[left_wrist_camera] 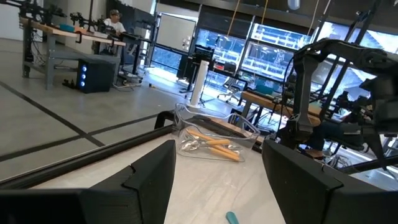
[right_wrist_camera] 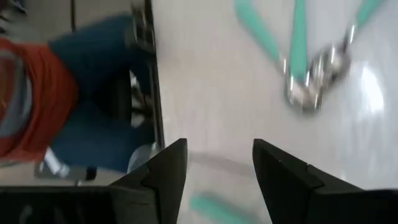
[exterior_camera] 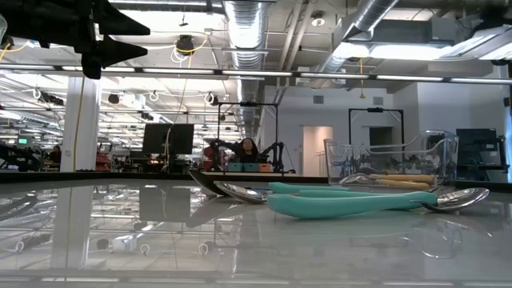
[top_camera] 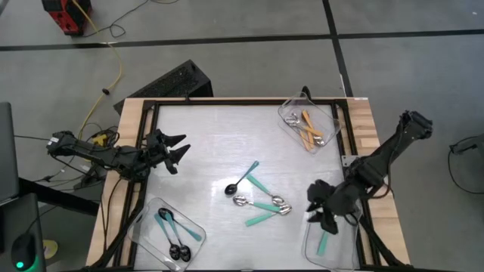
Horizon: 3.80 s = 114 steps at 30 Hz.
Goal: Sort silverware by color (type)
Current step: Put the green spoon into the bottom right transparent bin
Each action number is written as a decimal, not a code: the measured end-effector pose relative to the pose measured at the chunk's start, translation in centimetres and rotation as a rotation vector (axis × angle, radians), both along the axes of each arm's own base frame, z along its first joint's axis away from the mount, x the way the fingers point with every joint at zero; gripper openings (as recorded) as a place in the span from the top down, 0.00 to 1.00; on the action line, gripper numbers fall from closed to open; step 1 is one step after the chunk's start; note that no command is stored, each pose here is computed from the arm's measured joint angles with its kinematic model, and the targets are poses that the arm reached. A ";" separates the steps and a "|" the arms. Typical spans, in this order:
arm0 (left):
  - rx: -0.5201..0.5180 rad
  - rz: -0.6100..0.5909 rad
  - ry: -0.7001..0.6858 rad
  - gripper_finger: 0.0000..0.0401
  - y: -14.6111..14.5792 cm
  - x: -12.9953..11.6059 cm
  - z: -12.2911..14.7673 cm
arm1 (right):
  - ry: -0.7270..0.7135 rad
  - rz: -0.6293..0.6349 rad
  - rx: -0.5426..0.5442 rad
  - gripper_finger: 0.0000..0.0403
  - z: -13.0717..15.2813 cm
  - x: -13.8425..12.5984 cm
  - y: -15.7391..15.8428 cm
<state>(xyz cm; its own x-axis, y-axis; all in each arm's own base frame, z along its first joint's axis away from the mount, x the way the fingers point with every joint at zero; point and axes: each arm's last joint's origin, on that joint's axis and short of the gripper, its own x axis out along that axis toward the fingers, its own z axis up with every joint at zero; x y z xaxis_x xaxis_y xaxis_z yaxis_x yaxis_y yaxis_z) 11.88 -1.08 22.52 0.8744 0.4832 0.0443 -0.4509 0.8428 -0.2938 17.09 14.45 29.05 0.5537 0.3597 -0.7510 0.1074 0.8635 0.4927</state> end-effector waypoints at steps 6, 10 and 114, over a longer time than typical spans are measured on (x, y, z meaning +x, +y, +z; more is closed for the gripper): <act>0.000 -0.001 -0.001 0.44 0.0 0.0 0.0 | -0.160 -0.038 -0.147 0.49 0.0 2.6 -1.3; 0.000 -0.003 -0.001 0.44 0.0 0.0 0.0 | -0.158 -0.036 -0.236 0.49 -0.9 4.2 -2.1; -0.139 -0.085 -0.125 0.44 0.1 -0.9 0.4 | -0.637 -0.218 -0.437 0.55 -6.7 1.4 -9.3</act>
<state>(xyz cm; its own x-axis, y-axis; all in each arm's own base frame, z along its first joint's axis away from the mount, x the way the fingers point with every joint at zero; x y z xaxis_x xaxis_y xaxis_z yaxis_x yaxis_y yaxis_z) 10.94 -1.00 22.96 0.9044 0.4165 0.0931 -0.3321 0.8238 -0.4593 18.48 5.13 22.34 0.9473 -0.0596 -0.3149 0.1079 0.9845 0.1384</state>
